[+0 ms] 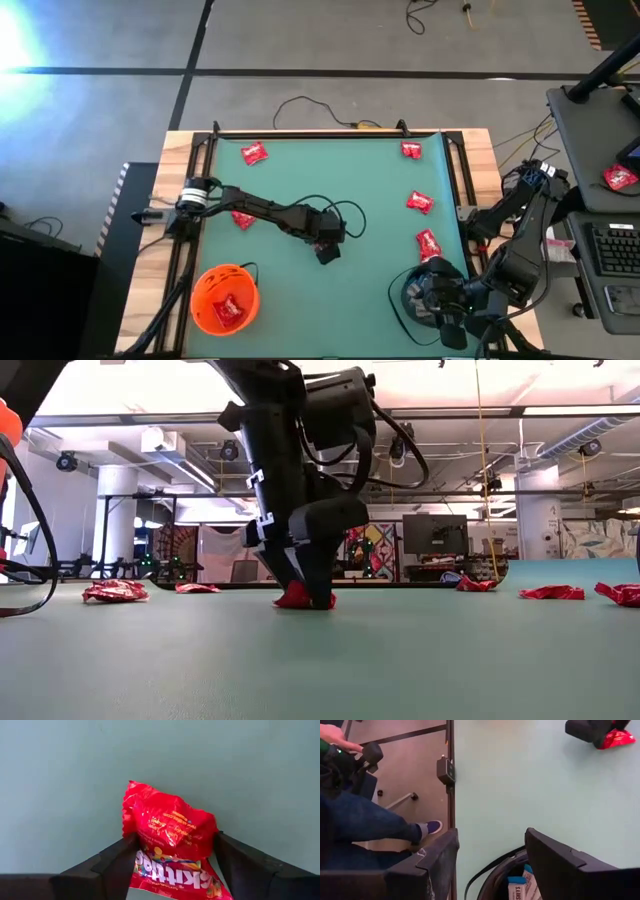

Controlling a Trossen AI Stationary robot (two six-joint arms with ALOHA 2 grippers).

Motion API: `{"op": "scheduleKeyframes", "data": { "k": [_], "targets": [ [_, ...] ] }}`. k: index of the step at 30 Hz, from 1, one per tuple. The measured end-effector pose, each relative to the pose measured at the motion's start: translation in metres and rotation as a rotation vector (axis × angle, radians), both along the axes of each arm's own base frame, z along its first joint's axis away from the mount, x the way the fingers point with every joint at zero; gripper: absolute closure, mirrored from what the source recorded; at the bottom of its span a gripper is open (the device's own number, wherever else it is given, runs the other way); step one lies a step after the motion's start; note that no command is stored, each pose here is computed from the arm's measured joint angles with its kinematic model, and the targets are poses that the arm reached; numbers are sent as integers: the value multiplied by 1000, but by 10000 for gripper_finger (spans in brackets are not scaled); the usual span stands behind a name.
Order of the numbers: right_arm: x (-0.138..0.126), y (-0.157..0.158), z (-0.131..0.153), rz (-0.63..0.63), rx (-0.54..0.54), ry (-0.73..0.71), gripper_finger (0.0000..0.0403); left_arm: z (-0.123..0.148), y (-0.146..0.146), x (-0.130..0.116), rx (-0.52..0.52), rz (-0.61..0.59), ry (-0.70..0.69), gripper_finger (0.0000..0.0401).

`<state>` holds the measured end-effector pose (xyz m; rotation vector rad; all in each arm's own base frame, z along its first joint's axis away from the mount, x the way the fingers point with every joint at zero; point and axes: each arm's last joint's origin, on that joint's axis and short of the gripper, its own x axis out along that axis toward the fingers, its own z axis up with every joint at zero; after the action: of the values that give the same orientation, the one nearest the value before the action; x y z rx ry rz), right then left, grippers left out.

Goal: Sort candy by brand, put in halloween buckets
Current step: Put the red chocolate candy into the orange bucket

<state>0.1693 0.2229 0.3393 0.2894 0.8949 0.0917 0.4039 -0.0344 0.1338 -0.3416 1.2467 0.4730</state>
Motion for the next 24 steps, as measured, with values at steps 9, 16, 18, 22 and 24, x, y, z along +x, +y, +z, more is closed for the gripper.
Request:
{"op": "scheduleKeyframes", "data": {
  "k": [9, 16, 18, 22, 24],
  "targets": [
    [7, -5, 0, -8, -19, -6, 183, 1, 0, -1, -13, 12, 48, 315],
    [8, -6, -1, 51, -82, -26, 183, 41, -23, -9, 7, -104, 198, 386],
    [8, -7, -2, 60, -96, -24, 184, 72, -37, -13, 18, -163, 205, 387],
    [8, -7, -4, 97, -133, -28, 184, 126, -68, -33, 23, -265, 281, 389],
    [9, -8, -5, 126, -162, -34, 184, 149, -84, -47, -2, -279, 309, 389]
  ]
}}
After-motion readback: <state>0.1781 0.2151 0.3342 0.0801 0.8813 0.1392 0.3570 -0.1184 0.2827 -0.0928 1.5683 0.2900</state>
